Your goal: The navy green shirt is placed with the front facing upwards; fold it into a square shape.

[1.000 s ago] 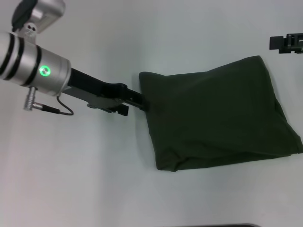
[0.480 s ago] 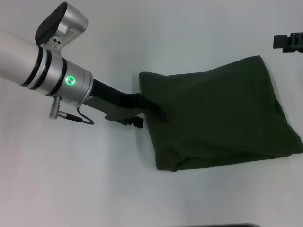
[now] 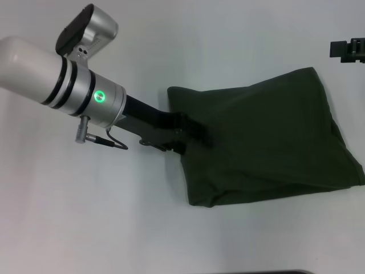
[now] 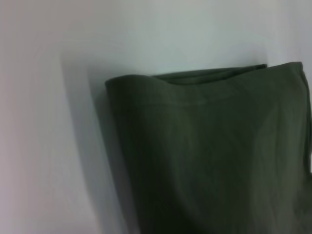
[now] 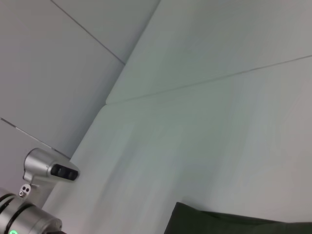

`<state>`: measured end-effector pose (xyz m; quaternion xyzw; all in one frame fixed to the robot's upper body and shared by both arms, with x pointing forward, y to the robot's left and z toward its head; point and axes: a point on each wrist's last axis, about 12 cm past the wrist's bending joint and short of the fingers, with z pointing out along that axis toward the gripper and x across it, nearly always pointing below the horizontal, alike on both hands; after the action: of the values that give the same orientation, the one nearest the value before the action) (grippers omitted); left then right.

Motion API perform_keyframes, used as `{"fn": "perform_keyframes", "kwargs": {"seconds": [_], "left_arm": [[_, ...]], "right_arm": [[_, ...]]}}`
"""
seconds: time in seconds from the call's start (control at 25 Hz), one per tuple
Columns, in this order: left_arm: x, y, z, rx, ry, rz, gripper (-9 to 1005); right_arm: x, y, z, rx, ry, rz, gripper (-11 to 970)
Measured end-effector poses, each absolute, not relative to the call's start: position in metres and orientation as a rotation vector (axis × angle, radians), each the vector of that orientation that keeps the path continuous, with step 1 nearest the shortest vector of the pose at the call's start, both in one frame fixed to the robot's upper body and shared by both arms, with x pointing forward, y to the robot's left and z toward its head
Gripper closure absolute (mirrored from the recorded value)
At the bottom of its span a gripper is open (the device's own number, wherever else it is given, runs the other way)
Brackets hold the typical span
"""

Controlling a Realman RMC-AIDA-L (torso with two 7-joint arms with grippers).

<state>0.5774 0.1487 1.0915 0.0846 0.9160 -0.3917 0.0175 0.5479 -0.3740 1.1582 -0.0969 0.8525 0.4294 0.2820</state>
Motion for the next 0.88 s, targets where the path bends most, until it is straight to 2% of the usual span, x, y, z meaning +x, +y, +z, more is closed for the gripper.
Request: {"fn": "perform_keyframes", "kwargs": {"seconds": [0.56, 0.88], "left_arm": [[0.577, 0.136, 1.09, 0.344, 2.856, -1.197, 341], [0.578, 0.135, 1.092, 0.346, 2.857, -1.19, 616]], "right_arm": [[0.553, -0.369, 1.162, -0.261, 2.255, 1.172, 43], [0.553, -0.369, 1.162, -0.255, 2.252, 1.18, 44]]}}
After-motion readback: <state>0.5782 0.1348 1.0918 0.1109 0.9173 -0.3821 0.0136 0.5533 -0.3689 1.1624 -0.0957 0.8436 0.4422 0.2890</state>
